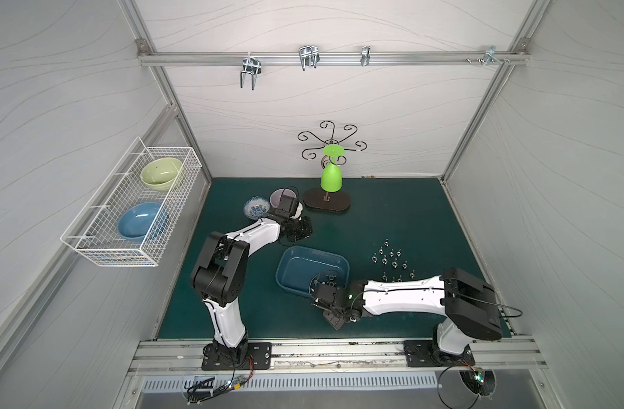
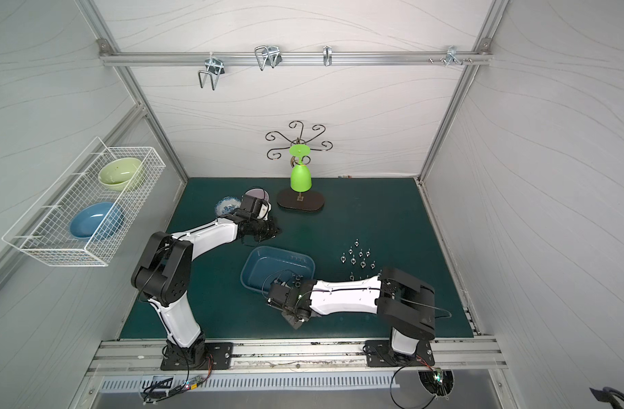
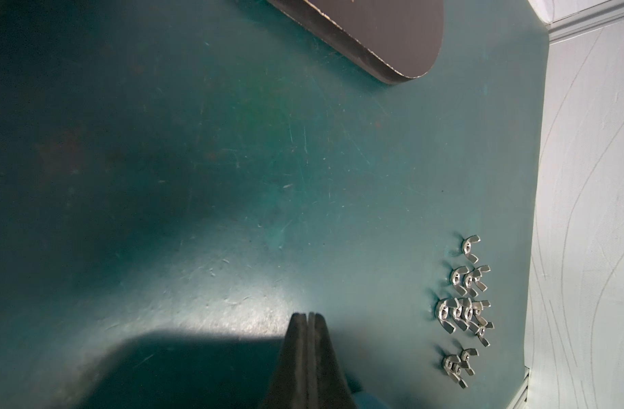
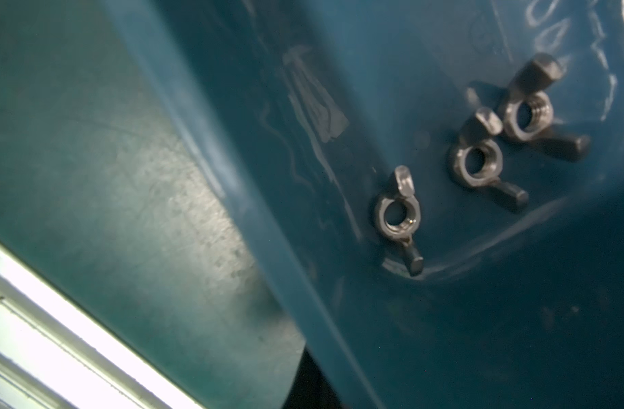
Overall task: Take out the wing nut from the storage box
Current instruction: Adjust the storage box at the center of the board.
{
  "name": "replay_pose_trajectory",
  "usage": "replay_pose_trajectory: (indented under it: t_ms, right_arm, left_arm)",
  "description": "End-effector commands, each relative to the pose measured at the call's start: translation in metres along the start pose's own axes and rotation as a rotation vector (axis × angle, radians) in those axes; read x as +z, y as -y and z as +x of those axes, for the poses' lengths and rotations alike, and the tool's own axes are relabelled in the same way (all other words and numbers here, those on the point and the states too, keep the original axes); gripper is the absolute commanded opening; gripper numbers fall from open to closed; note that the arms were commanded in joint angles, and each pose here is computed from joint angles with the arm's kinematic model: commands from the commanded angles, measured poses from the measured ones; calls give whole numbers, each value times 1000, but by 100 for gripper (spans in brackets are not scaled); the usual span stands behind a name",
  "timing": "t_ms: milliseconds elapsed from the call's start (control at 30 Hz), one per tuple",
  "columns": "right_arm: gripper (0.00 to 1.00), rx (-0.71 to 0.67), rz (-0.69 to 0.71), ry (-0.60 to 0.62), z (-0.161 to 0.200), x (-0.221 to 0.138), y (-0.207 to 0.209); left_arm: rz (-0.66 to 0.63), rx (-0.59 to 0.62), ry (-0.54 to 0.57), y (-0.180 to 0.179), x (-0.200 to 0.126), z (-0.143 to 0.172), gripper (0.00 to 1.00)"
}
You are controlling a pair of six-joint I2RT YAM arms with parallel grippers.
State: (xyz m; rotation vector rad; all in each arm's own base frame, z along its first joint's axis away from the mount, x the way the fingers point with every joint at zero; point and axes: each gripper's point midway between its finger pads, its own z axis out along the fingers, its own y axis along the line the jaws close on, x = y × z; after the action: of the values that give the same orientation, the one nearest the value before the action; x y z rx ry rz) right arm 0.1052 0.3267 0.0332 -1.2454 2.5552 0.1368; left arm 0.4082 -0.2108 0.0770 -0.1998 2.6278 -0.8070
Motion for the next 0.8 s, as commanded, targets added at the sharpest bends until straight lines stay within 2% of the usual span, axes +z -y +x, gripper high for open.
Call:
replay_pose_trajectory:
  t_ms: [0,367,767]
  right_arm:
    - [0,19,-18,27,-8,-5,6]
    - [0,83,-16,28,-18,-2,28]
    - [0,161,25,27,-24,0,51]
  left_arm:
    - [3,42,47,5,-5,-13,0]
    - [-135,-22,119,-43,-29,-2,0]
    - [-131,-57,73,-61,-31,35,0]
